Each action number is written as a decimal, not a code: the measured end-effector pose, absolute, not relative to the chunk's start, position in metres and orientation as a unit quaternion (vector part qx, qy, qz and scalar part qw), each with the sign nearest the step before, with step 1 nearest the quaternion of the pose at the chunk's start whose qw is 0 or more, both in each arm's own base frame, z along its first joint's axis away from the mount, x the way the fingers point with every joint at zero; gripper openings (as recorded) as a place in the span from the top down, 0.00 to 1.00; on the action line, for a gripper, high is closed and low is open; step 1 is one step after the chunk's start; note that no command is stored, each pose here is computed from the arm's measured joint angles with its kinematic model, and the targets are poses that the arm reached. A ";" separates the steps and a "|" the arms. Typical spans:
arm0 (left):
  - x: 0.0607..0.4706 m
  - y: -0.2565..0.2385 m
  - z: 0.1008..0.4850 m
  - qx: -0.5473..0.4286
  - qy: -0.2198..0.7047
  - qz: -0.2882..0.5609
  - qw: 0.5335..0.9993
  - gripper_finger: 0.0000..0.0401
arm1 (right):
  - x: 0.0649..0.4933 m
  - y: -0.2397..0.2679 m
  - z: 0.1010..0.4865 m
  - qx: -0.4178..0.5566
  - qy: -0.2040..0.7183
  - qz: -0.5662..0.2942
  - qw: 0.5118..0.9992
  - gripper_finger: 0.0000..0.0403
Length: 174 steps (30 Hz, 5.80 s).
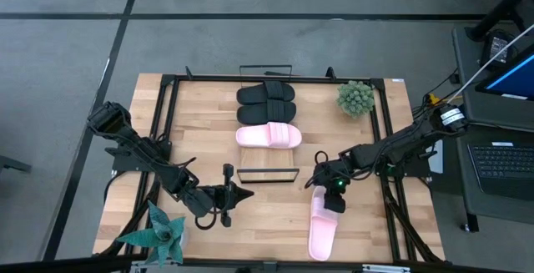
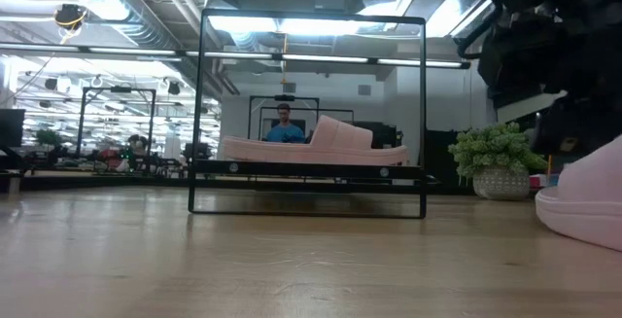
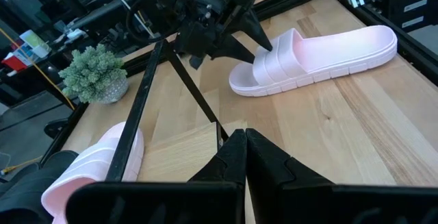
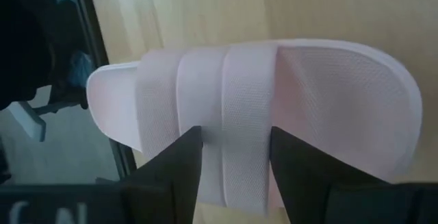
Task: Pick and place slides into the shelf
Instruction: Put the pink slide on the shelf
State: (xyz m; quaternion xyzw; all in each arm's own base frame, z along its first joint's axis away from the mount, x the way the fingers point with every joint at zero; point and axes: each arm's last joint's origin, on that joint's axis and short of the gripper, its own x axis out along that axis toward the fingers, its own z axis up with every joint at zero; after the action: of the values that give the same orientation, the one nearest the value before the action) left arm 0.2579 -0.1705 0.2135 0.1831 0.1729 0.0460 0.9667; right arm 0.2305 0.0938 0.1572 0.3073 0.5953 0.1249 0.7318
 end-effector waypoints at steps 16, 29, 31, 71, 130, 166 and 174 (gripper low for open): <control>0.258 -0.171 0.214 0.180 0.173 0.036 0.968 1.00 | 0.235 0.099 0.163 0.325 0.576 0.203 0.722 0.60; 0.258 -0.171 0.214 0.181 0.173 0.036 0.967 1.00 | 0.235 0.099 0.163 0.336 0.579 0.195 0.717 0.60; 0.258 -0.171 0.214 0.181 0.173 0.036 0.967 1.00 | 0.236 0.099 0.162 0.335 0.580 0.193 0.717 0.60; 0.258 -0.171 0.214 0.186 0.173 0.036 0.966 1.00 | 0.240 0.101 0.149 0.315 0.590 0.211 0.713 0.95; 0.258 -0.169 0.214 0.202 0.172 0.056 0.962 1.00 | 0.191 0.073 0.245 0.236 0.387 0.145 0.879 1.00; 0.280 -0.152 0.236 0.431 0.082 0.006 0.898 0.67 | 0.201 0.073 0.260 0.270 0.293 0.123 0.909 1.00; 0.281 -0.153 0.240 0.487 0.068 0.007 0.871 0.65 | 0.213 0.077 0.263 0.300 0.241 0.090 0.919 1.00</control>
State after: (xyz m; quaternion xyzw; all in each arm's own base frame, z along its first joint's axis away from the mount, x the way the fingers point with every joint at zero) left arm 0.2806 -0.1528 0.2398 0.4867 0.0682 0.0073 0.8709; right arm 0.2126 0.0766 0.2632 0.3001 0.2405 0.0904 0.9186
